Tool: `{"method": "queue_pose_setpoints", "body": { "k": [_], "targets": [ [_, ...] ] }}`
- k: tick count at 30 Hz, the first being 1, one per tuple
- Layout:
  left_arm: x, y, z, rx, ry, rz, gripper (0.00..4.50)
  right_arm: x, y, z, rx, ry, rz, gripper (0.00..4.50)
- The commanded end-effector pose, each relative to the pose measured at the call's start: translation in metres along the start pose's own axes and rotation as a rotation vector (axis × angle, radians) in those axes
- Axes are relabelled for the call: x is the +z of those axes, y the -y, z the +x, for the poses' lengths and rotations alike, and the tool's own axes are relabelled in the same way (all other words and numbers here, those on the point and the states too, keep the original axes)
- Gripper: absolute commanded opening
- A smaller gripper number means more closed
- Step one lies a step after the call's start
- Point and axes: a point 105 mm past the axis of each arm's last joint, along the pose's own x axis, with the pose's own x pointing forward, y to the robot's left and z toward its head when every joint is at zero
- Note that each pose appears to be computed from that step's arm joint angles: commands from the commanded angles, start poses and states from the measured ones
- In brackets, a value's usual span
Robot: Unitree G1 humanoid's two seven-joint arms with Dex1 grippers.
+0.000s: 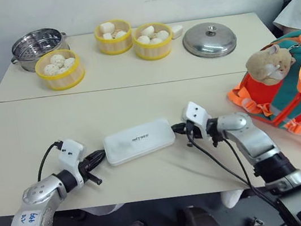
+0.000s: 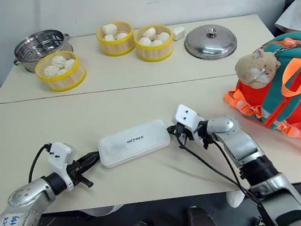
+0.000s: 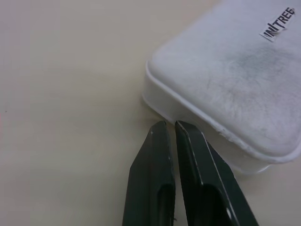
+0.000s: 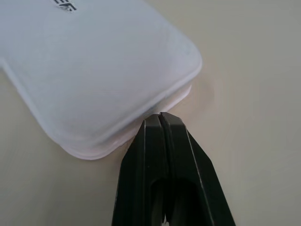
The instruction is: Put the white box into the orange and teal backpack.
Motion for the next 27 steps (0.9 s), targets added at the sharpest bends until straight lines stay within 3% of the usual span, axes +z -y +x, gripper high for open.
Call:
{"method": "queue_pose_setpoints", "body": {
  "k": [1, 8, 12, 16, 20, 26, 27],
  "targets": [
    [0.011, 0.02, 0.011, -0.116, 0.042, 0.049, 0.3, 0.017, -0.02, -0.015, 0.079, 0.054, 0.004, 0.0],
    [0.008, 0.02, 0.015, -0.151, 0.009, 0.049, 0.3, -0.003, -0.024, -0.04, 0.053, -0.043, 0.046, 0.0],
    [0.006, 0.004, 0.012, -0.123, -0.047, -0.067, 0.3, -0.009, -0.019, -0.046, 0.032, -0.083, 0.043, 0.0],
    [0.007, -0.011, 0.001, -0.145, -0.153, -0.384, 1.47, -0.019, -0.009, -0.053, 0.003, -0.135, 0.0, 0.0],
    [0.012, -0.002, -0.018, -0.302, -0.369, -0.653, 2.63, -0.023, -0.006, -0.054, 0.009, -0.15, -0.022, 0.0],
    [0.022, -0.013, 0.0, -0.331, -0.36, -0.889, 4.44, -0.023, -0.008, -0.049, 0.033, -0.149, -0.054, 0.0],
    [0.022, -0.008, 0.003, -0.366, -0.373, -0.907, 4.48, -0.022, -0.009, -0.047, 0.041, -0.15, -0.062, 0.0]
  ]
}}
